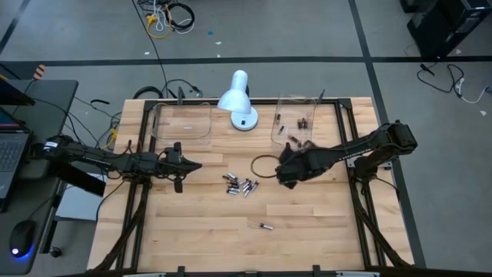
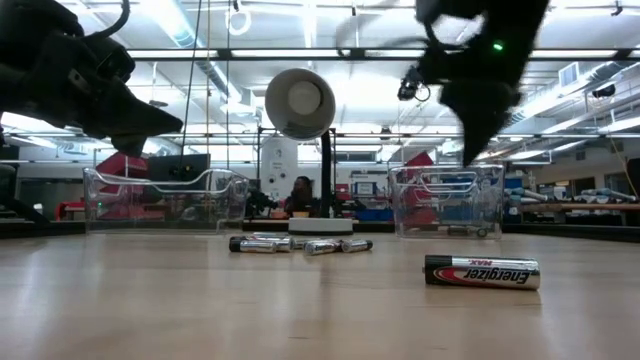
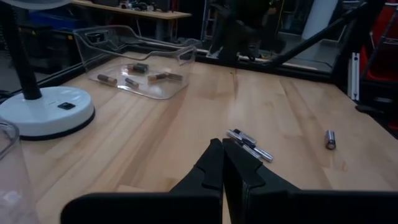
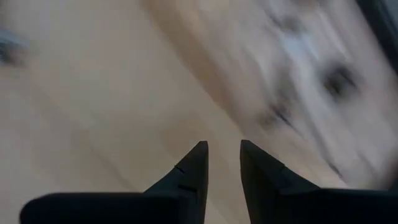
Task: Sort batteries
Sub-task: Put the black battery in the transparent bin
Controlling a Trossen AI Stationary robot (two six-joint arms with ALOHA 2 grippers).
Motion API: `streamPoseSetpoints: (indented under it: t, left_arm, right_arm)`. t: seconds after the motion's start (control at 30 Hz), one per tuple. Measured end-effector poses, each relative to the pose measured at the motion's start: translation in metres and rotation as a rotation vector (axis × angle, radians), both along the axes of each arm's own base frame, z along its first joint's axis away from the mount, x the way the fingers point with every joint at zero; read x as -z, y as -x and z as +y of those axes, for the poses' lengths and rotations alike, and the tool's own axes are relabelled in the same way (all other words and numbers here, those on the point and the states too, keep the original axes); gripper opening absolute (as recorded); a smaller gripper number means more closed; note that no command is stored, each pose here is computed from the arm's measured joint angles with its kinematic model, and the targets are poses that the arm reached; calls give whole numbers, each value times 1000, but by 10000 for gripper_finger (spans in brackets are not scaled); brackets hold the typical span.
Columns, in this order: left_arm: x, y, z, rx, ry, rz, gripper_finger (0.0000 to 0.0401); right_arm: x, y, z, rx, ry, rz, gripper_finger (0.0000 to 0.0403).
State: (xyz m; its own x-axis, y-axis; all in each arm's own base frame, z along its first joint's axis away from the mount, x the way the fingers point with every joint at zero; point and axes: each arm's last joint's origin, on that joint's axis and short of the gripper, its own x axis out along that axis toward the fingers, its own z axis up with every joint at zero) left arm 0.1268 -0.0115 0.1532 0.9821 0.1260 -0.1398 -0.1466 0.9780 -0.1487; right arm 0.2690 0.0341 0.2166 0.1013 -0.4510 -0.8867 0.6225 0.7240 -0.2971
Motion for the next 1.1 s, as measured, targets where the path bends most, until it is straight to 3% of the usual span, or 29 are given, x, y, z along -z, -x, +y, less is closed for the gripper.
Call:
streamPoseSetpoints:
  t: [0.17,0.23,0.4,0.5,0.63,0.8,0.87,0.93,1.1]
  left_arm:
    - [0,0,0,-4,-1,0,2]
    - [0,0,0,-9,-1,0,2]
    - [0,0,0,-13,18,-2,2]
    - [1,0,0,-13,23,11,2]
    - [3,0,1,-21,19,23,2]
    - [2,0,1,-33,16,20,2]
    - [2,0,1,-42,15,20,2]
    - [2,0,1,-43,13,19,2]
    - [2,1,1,-43,12,21,2]
  right_arm:
    - [-4,21,-11,165,139,133,64]
    - [-5,23,-15,170,211,136,57]
    - [-9,25,-20,130,260,159,43]
    - [-24,30,-19,107,316,60,34]
    - [-53,32,-9,19,252,-172,17]
    - [-65,34,5,-116,-70,-354,2]
    - [-57,36,7,-96,-167,-339,2]
    - [-43,40,8,-62,-197,-275,1]
    - [-12,51,3,21,-116,-122,0]
